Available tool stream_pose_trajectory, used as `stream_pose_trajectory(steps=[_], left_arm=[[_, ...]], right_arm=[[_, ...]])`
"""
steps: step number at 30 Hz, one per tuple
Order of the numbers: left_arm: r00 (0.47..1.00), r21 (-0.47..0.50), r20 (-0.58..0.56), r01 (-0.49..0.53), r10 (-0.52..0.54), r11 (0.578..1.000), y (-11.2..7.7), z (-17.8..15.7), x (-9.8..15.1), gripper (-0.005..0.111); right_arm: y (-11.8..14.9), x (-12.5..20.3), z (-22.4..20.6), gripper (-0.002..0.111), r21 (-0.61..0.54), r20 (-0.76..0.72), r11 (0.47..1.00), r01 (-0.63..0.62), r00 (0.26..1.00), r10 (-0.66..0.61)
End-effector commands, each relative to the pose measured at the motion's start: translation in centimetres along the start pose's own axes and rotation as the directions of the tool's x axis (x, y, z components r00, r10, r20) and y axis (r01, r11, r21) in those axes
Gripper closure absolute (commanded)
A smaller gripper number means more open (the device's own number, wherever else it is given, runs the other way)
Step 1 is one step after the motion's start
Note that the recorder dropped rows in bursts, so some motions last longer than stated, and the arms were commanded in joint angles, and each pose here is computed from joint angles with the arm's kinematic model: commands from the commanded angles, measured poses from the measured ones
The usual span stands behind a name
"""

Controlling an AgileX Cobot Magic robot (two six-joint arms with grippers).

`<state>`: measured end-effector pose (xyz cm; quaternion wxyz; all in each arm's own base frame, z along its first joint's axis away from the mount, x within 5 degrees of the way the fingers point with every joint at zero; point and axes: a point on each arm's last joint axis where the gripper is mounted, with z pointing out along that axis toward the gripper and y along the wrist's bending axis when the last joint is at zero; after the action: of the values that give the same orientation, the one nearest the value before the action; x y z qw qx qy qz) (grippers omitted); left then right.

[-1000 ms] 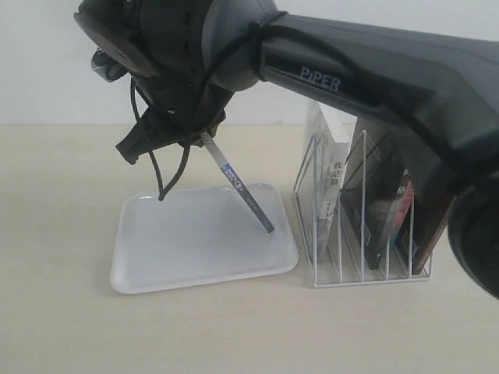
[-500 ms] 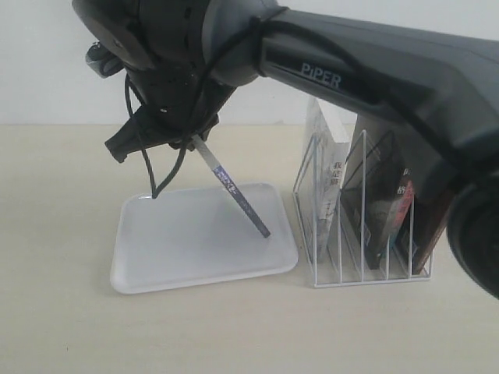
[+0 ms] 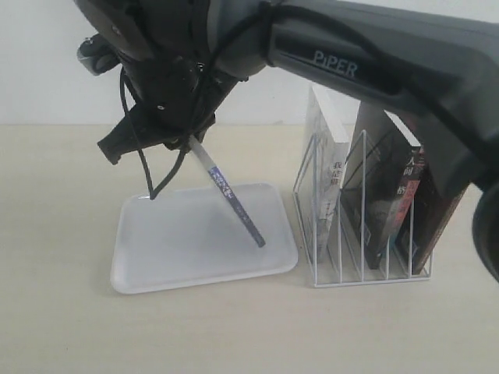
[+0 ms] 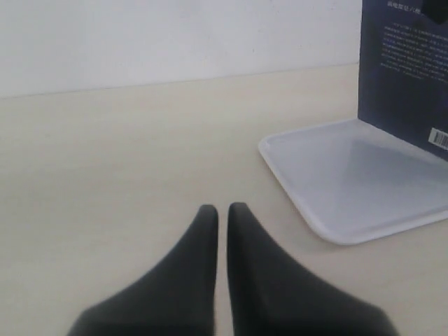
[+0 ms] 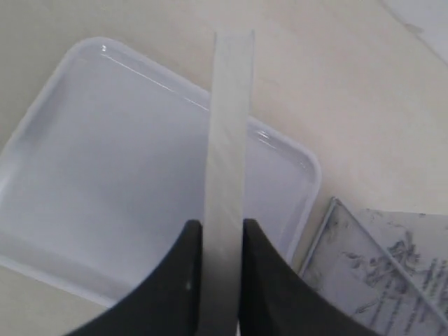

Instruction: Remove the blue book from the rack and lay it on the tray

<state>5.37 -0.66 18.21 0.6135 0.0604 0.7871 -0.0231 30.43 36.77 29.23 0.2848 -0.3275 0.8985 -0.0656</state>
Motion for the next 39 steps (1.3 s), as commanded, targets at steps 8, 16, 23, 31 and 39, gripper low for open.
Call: stream_pose_trajectory(steps=[8, 16, 23, 31, 39], left_arm=[[1.0, -0.001, 0.022, 0.006, -0.006, 1.0, 0.0, -0.1, -0.3, 0.102], [1.0, -0.001, 0.022, 0.006, -0.006, 1.0, 0.0, -0.1, -0.3, 0.102], [1.0, -0.001, 0.022, 0.006, -0.006, 1.0, 0.0, -0.1, -0.3, 0.102], [1.0, -0.001, 0.022, 0.006, -0.006, 1.0, 0.0, -0.1, -0.3, 0.102], [1.0, -0.001, 0.022, 0.006, -0.006, 1.0, 0.0, -0.1, -0.3, 0.102]], right_arm=[[2.4, -0.6, -3.3, 0.108, 0.251, 0.093, 0.895, 0.368, 0.912, -0.4], [6.5, 1.0, -0.9, 0.109, 0.448, 0.018, 0.74, 0.502, 0.822, -0.569], [8.5, 2.1, 2.6, 0.109, 0.416, -0.046, 0.72, 0.555, 0.804, -0.592], [10.1, 3.2, 3.9, 0.109, 0.328, -0.05, 0.787, 0.522, 0.842, -0.538], [11.1, 4.3, 4.3, 0.105, 0.172, -0.068, 0.874, 0.455, 0.891, -0.45]])
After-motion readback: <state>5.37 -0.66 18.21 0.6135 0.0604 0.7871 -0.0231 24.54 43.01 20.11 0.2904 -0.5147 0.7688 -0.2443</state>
